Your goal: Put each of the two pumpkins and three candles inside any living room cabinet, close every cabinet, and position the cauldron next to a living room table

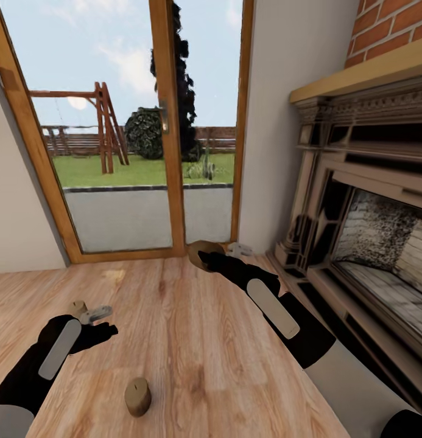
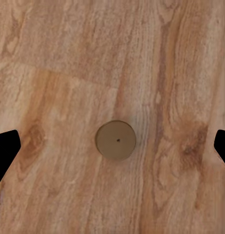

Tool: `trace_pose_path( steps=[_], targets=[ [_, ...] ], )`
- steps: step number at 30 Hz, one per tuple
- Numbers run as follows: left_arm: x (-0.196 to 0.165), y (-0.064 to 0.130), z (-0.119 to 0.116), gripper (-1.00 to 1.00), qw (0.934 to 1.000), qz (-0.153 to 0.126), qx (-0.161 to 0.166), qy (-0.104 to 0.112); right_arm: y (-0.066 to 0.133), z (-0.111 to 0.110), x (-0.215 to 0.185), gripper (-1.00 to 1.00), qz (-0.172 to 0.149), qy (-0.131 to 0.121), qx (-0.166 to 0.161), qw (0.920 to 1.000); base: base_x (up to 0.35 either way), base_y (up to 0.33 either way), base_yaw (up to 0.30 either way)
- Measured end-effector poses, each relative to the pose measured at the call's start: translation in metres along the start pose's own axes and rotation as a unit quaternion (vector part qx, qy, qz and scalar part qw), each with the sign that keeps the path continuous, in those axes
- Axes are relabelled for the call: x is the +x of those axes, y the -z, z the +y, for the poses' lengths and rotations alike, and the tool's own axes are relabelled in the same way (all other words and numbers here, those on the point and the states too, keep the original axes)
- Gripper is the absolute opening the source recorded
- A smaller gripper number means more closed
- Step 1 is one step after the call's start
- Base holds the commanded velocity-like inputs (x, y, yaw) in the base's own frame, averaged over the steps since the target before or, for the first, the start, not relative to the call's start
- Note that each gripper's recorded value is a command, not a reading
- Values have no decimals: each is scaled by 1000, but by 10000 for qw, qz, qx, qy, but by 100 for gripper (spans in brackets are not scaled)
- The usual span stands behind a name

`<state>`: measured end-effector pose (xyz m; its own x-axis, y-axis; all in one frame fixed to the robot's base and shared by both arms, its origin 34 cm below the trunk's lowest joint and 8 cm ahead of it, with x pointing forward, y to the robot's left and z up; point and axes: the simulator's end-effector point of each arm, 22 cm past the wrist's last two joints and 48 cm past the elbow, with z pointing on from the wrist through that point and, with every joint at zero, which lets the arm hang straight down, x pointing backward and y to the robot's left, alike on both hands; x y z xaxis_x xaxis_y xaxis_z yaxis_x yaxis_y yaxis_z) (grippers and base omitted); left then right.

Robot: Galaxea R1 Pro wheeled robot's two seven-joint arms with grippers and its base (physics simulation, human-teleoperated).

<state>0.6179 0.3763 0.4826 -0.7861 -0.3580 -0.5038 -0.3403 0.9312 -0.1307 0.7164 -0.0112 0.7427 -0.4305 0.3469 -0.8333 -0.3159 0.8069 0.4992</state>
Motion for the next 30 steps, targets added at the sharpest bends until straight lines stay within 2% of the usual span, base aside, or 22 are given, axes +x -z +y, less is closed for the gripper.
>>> trace_pose_path(
  steps=[5, 6, 9, 19, 22, 25, 26, 28, 30],
  targets=[
    [0, 0, -7, 100, 9999, 15, 153, 2, 0, 0, 0, -100, 5, 0, 1, 10000, 243, 12, 0],
    [1, 2, -24, 100, 9982, 48, 591, -15, 0, 0, 0, -100, 4, 5, -6, 10000, 65, 14, 0],
    [1, 4, -35, 100, 9962, 54, 872, -42, 0, 1, 0, -100, -3, 1, -10, 10000, 23, 5, 0],
    [0, 5, -39, 100, 9952, 56, 980, -40, 0, 0, 0, -100, -2, 2, -2, 10000, 2, 0, 0],
    [5, 0, -38, 100, 9952, 58, 979, -38, 0, 0, 5, -100, -17, 0, -37, 10000, 0, 0, 0],
    [10, -5, -35, 100, 9954, 52, 953, -49, 3, 12, 6, -100, -78, -2, -303, 9995, 0, 0, 0],
    [11, -7, -36, 100, 9954, 52, 956, -50, 5, 20, 7, -100, -89, -16, -494, 9987, 0, 0, 0],
    [16, -10, -38, 100, 9950, 61, 999, -35, 10, 46, 12, -100, -50, -23, -1158, 9933, 0, 0, 0],
    [20, -13, -39, 100, 9948, 67, 1020, -24, 13, 56, 18, -100, -19, -3, -1437, 9896, 0, 0, 0]
  ],
)
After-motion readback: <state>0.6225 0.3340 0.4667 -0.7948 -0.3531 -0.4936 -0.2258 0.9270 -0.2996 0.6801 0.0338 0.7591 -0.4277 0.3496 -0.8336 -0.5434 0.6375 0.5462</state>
